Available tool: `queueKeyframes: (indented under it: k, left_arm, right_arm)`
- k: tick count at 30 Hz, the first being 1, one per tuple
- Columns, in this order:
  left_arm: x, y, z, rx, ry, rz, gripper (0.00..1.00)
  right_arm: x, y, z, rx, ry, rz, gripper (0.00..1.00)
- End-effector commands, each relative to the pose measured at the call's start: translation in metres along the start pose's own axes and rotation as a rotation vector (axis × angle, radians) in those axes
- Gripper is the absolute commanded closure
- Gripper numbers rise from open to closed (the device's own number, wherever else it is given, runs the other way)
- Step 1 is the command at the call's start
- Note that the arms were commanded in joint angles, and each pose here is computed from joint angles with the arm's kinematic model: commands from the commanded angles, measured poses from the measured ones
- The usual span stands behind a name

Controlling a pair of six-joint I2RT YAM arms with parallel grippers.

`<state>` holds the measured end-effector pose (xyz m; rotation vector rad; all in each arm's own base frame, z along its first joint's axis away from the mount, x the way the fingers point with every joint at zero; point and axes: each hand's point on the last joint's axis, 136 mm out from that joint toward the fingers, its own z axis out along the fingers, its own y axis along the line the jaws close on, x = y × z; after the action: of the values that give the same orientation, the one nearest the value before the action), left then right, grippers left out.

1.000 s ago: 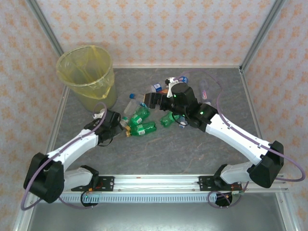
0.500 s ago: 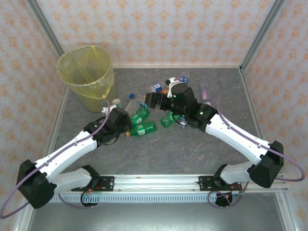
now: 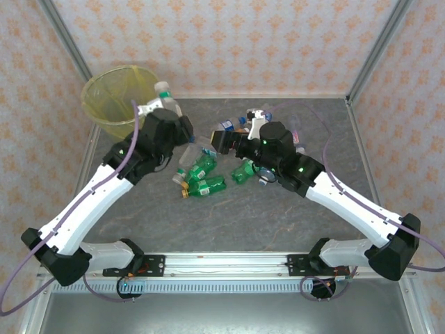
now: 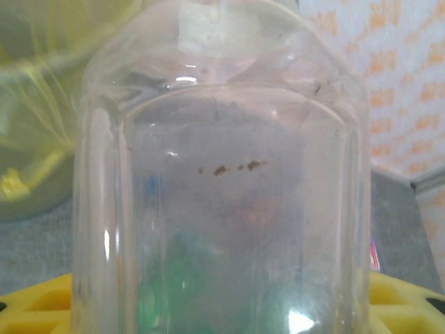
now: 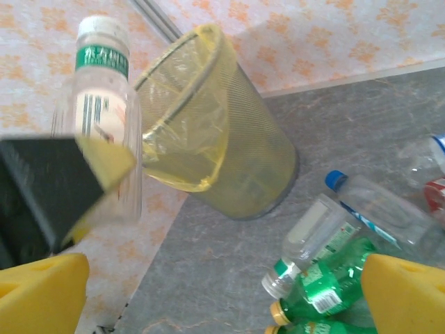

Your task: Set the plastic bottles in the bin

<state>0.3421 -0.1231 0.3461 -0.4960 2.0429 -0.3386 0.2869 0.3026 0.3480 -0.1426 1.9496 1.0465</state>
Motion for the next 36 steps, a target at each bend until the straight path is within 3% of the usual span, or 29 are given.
queueKeyframes:
  k: [1,8,13,19,23,30,32,36]
  left_arm:
    - [-0.031,0.016,0.002,-0.063,-0.046,0.029,0.42]
    - [-0.097,0.071,0.017,-0.182,-0.099,0.005,0.42]
    - [-0.126,0.111,0.033,-0.268,-0.112,-0.016,0.42]
    - [-0.129,0.149,0.067,-0.328,-0.029,-0.044,0.41]
    - [-0.122,0.156,0.082,-0.345,0.008,-0.030,0.39]
    - [-0.107,0.160,0.099,-0.340,0.058,-0.044,0.18]
    - [-0.112,0.158,0.095,-0.332,0.042,-0.051,0.06]
    - [-0.122,0.148,0.082,-0.292,-0.001,-0.061,0.01]
  right_arm:
    - [-0.008,0.027,-0.003,-0.103,-0.024,0.015,0.00]
    - [0.012,0.063,0.009,-0.149,0.025,-0.045,0.00]
    - [0.025,0.070,0.019,-0.144,0.063,-0.063,0.00]
    - [0.025,0.068,0.020,-0.121,0.060,-0.060,0.00]
    - [0.022,0.065,0.023,-0.093,0.055,-0.057,0.00]
    - [0.022,0.059,0.017,-0.075,0.047,-0.046,0.00]
    - [0.021,0.058,0.015,-0.069,0.042,-0.050,0.00]
    - [0.022,0.053,0.014,-0.048,0.040,-0.051,0.00]
